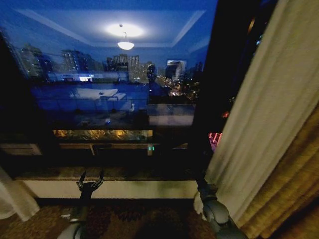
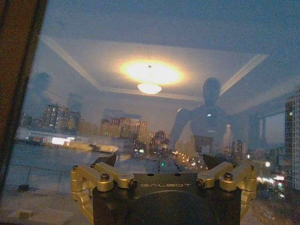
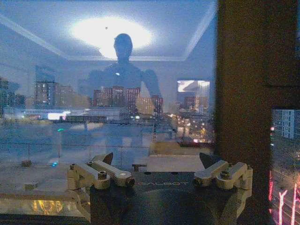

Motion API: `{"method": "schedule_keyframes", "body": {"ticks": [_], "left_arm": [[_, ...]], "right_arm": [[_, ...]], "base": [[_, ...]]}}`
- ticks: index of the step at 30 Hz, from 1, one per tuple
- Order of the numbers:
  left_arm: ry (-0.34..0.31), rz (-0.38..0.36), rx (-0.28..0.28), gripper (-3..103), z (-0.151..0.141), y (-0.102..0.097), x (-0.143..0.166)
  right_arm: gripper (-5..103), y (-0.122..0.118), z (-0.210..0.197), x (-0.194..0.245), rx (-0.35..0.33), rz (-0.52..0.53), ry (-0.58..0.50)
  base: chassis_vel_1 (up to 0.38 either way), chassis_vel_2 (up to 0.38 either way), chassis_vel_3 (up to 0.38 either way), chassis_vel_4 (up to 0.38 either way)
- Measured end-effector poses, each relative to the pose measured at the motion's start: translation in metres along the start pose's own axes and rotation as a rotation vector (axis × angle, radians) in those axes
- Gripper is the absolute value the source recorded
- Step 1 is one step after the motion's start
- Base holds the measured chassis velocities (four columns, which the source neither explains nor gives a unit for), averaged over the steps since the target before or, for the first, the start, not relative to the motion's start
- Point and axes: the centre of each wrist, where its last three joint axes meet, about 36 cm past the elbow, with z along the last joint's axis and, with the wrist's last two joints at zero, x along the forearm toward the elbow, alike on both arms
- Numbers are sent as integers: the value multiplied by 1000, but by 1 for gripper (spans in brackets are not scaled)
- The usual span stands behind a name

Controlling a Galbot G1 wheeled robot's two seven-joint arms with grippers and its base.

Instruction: Open the curtains by pulling them apart, changing their state from closed to fully open.

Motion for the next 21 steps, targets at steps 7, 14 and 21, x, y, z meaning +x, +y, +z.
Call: {"method": "schedule_keyframes", "body": {"ticks": [7,14,21], "left_arm": [[0,0,0,100,0,0,0],[0,0,0,100,0,0,0],[0,0,0,100,0,0,0]], "right_arm": [[100,0,0,0,0,0,0],[100,0,0,0,0,0,0],[100,0,0,0,0,0,-1]], "base": [[352,360,-365,-367],[360,345,-360,-346],[346,359,-356,-361]]}}
